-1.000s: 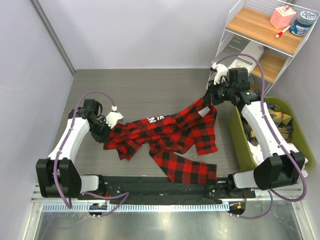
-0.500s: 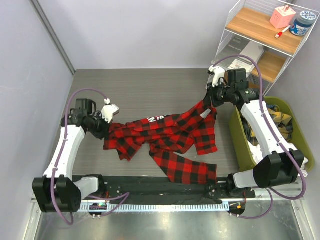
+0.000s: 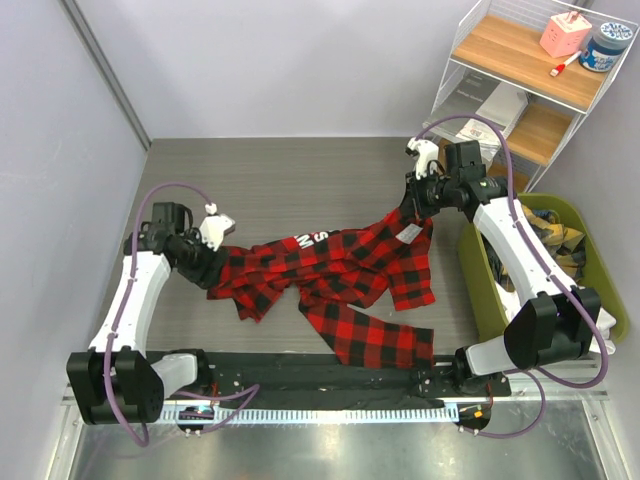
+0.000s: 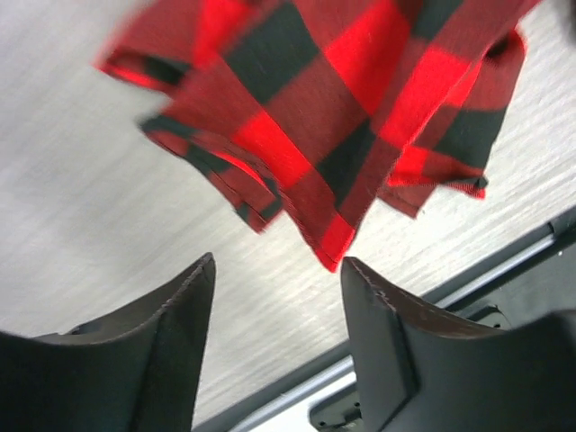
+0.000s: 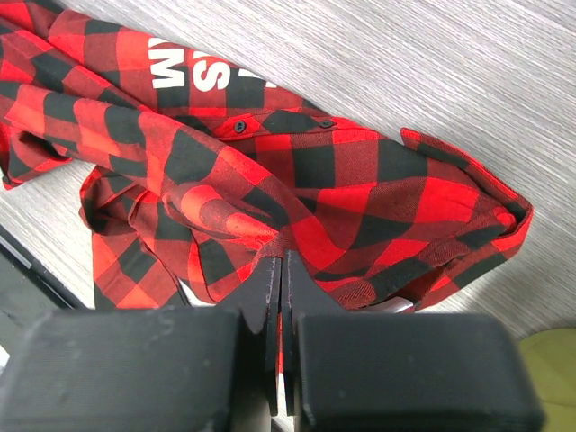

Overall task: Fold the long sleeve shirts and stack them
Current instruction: Flatten the shirt out

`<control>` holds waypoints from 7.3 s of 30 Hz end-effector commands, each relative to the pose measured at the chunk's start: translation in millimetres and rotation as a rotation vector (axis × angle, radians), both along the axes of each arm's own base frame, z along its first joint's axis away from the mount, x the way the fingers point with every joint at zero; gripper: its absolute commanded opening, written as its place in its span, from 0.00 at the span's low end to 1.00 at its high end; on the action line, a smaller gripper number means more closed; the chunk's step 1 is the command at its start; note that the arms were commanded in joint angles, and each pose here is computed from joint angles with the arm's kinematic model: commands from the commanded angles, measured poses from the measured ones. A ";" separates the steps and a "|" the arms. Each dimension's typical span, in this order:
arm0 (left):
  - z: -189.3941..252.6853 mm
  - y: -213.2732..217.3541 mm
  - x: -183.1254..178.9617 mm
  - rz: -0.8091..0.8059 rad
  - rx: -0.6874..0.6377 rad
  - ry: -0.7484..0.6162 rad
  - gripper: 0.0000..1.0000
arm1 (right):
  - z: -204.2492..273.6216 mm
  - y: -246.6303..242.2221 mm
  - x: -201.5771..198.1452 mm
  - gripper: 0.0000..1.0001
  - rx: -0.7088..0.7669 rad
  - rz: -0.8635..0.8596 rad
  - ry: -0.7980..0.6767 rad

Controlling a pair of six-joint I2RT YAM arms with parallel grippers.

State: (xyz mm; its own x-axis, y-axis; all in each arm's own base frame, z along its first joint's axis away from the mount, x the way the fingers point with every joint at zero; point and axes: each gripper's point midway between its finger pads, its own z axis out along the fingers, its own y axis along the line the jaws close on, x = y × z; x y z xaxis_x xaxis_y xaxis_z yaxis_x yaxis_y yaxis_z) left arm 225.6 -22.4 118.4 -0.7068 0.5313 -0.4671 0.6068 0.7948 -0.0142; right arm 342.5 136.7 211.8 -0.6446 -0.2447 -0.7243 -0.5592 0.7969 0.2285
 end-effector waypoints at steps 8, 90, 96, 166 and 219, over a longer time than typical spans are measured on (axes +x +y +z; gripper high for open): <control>37.5 -28.2 11.9 -0.108 -0.113 -0.020 0.77 | 17.6 5.5 11.3 0.01 0.002 0.034 -0.072; 162.7 109.2 286.2 0.370 0.330 -0.831 0.33 | 115.6 33.7 284.7 0.63 0.024 -0.263 -0.641; 121.1 125.2 334.4 0.489 0.315 -0.590 0.55 | 74.8 10.0 298.3 0.98 -0.218 -0.259 -0.555; 38.2 40.3 144.0 0.112 -0.122 -0.123 0.70 | -120.0 13.0 32.1 0.67 -0.131 -0.016 0.310; -20.7 27.4 94.0 -0.027 -0.106 0.155 0.61 | -146.0 -2.3 -49.4 0.60 0.047 -0.137 0.674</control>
State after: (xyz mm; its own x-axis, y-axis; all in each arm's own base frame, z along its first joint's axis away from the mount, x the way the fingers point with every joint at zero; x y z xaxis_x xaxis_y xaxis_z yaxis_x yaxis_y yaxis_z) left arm 306.1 13.2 77.6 -0.7758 0.5318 -0.3394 0.6107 0.7680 -0.1926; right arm 297.6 136.5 50.8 -0.9830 -0.1186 -0.1403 -0.1755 0.8318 0.5266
